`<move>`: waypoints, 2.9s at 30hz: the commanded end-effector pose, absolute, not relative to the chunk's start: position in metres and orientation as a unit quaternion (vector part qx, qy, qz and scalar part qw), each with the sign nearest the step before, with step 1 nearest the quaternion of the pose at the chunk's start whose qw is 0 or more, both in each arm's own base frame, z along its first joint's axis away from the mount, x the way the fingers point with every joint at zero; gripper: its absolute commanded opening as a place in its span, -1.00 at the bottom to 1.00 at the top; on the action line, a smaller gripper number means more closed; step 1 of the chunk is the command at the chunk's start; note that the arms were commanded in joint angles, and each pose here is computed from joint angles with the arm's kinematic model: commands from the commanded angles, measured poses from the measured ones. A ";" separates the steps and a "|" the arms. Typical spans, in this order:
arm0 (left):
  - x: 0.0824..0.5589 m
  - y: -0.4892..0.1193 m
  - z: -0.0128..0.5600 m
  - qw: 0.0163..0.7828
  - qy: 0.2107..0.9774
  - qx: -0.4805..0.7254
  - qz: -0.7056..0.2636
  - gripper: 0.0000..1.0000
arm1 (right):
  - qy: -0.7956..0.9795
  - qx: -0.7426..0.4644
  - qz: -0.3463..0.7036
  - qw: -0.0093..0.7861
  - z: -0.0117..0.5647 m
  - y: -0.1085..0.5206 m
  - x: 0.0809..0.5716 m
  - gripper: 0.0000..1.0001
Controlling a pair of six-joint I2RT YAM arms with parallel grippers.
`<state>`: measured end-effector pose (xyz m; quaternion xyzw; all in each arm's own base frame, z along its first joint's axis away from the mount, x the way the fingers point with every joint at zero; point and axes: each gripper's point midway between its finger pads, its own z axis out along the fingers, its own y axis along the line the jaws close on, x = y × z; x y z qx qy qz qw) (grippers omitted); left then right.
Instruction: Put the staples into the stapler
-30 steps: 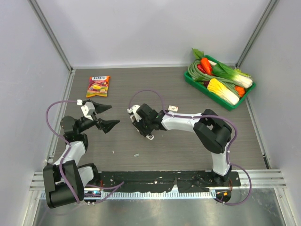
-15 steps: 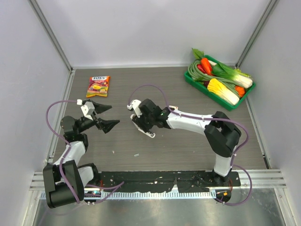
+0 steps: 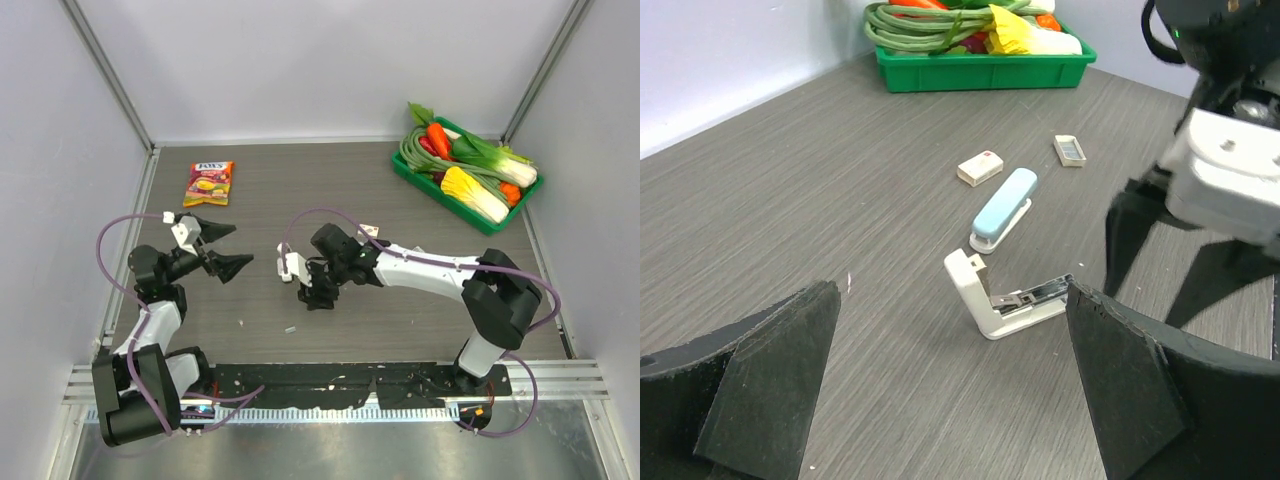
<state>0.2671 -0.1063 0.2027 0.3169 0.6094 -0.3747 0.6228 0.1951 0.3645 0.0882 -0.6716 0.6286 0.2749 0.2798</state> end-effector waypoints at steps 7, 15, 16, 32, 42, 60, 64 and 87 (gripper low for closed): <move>0.287 -0.089 0.198 0.644 0.632 0.292 -0.318 0.99 | 0.534 -0.747 0.314 0.241 0.057 0.392 0.147 -0.03; 0.291 -0.084 0.193 0.646 0.641 0.280 -0.306 1.00 | 0.528 -0.757 0.298 0.243 0.047 0.406 0.147 0.00; 0.291 -0.083 0.193 0.645 0.642 0.280 -0.306 1.00 | 0.528 -0.757 0.296 0.246 0.047 0.407 0.148 0.00; 0.292 -0.083 0.188 0.640 0.647 0.276 -0.309 1.00 | 0.499 -0.780 0.320 0.202 0.034 0.411 0.125 0.01; 0.291 -0.084 0.188 0.639 0.646 0.277 -0.312 0.99 | 0.514 -0.779 0.292 0.210 0.021 0.414 0.133 -0.43; 0.272 -0.102 0.194 0.624 0.603 0.361 -0.342 0.99 | 0.529 -0.752 0.330 0.214 0.072 0.406 0.136 -0.66; 0.265 -0.116 0.198 0.631 0.560 0.428 -0.324 1.00 | 0.537 -0.731 0.359 0.218 0.098 0.394 0.139 -0.65; 0.189 -0.246 0.139 0.402 0.324 0.820 -0.246 0.54 | 0.597 -0.527 0.580 0.173 0.167 0.310 0.181 -0.56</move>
